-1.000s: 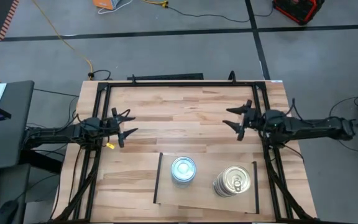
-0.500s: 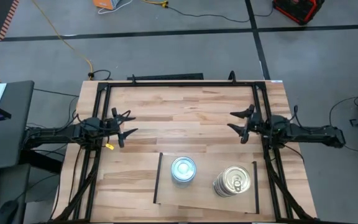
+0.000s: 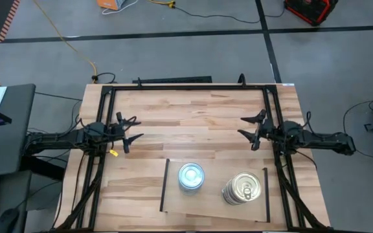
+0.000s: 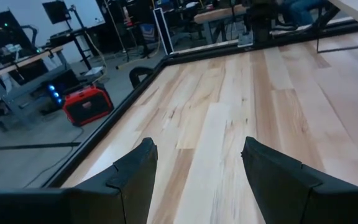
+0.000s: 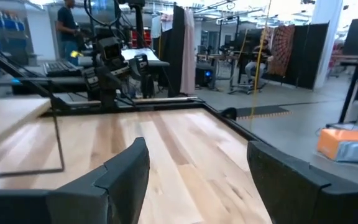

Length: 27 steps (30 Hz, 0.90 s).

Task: Stack canned seafood by type on shelf
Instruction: Return to Home Position

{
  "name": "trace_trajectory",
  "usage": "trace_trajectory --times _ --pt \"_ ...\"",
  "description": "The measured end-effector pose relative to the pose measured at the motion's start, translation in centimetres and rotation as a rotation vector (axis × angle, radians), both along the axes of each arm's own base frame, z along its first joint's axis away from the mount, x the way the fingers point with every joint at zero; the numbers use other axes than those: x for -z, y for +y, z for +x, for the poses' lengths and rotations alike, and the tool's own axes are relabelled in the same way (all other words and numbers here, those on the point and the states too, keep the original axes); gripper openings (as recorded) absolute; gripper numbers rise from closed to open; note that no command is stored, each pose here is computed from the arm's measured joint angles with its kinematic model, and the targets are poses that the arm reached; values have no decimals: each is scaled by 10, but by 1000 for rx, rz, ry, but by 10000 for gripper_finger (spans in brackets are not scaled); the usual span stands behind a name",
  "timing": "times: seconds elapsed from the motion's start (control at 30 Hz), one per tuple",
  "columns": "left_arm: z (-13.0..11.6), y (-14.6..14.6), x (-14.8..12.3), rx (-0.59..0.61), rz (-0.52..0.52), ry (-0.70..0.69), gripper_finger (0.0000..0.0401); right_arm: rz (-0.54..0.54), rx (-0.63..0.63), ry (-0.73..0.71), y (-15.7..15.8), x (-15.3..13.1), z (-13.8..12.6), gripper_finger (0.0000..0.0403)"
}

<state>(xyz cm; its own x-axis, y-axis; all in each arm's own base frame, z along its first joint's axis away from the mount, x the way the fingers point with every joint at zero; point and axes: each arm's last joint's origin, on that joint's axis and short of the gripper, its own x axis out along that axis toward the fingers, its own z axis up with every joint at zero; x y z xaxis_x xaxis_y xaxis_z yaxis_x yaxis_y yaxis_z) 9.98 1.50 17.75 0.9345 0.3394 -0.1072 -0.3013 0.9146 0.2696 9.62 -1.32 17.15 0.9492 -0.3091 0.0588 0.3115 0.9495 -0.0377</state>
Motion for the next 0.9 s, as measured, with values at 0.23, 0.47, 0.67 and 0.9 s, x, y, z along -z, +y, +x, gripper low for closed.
trace_trajectory --times 0.23,0.47,0.67,0.9 --pt "0 0 0 -2 -20 -7 229 -25 1 10 0 0 0 295" --pt "0 0 0 -2 -20 -7 229 -25 1 12 0 1 0 295" --pt "0 0 0 -3 -20 -7 229 -24 2 14 0 1 0 295" --pt "0 0 0 -2 -19 -7 229 -24 3 15 0 1 0 295"
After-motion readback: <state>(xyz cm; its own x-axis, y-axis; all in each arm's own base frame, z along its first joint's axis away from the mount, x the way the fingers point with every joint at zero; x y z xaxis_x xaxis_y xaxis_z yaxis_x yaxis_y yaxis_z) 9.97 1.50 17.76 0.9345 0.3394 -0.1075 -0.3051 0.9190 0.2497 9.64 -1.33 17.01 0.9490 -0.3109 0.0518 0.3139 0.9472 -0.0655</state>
